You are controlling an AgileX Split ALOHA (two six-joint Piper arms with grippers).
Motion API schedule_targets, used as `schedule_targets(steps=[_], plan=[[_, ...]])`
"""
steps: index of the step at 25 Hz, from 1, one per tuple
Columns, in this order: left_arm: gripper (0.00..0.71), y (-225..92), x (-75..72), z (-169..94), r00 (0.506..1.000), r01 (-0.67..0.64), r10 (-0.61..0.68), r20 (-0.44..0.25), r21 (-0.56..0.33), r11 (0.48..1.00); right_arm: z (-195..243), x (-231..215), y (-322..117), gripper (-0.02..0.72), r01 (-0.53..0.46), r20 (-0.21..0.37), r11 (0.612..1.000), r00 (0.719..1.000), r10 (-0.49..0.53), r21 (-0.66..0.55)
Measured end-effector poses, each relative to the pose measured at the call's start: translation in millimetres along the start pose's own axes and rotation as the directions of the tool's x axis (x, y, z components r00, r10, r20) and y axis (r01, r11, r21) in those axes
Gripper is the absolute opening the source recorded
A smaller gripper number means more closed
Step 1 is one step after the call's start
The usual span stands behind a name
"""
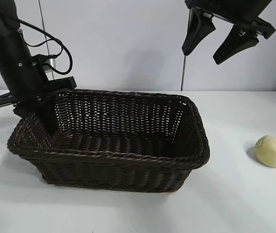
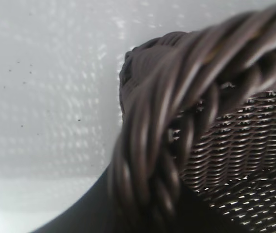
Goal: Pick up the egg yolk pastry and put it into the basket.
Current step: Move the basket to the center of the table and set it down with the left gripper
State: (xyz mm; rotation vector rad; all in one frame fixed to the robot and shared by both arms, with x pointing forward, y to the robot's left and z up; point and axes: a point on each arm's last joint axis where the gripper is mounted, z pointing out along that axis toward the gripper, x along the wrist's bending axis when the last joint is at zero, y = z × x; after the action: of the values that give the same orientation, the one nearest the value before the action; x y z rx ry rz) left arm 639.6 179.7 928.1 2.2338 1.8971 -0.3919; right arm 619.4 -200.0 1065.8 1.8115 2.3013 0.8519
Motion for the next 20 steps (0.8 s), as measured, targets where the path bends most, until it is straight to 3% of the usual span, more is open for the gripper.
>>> schedule_targets(steps=[3,7,9,20], plan=[[0.199,0.7,0.2,0.0,1.000,-0.002,0.002,-0.003,-0.008,1.000,0.0,0.0,-0.1,0.519,0.000,0.000,1.000,1.000,0.000,0.001],[0.378,1.9,0.2,-0.2,1.000,-0.002,0.002,-0.003,-0.020,1.000,0.0,0.1,-0.1,0.519,-0.001,-0.001,1.000,1.000,0.001,0.001],[0.424,2.1,0.1,-0.4,1.000,-0.002,0.002,-0.003,-0.021,1.000,0.0,0.1,-0.1,0.519,-0.001,-0.001,1.000,1.000,0.001,0.001],[0.451,-5.2,-5.5,-19.8,1.000,-0.023,0.023,-0.008,-0.016,1.000,0.0,0.1,-0.1,0.519,-0.001,-0.001,1.000,1.000,0.001,0.001]])
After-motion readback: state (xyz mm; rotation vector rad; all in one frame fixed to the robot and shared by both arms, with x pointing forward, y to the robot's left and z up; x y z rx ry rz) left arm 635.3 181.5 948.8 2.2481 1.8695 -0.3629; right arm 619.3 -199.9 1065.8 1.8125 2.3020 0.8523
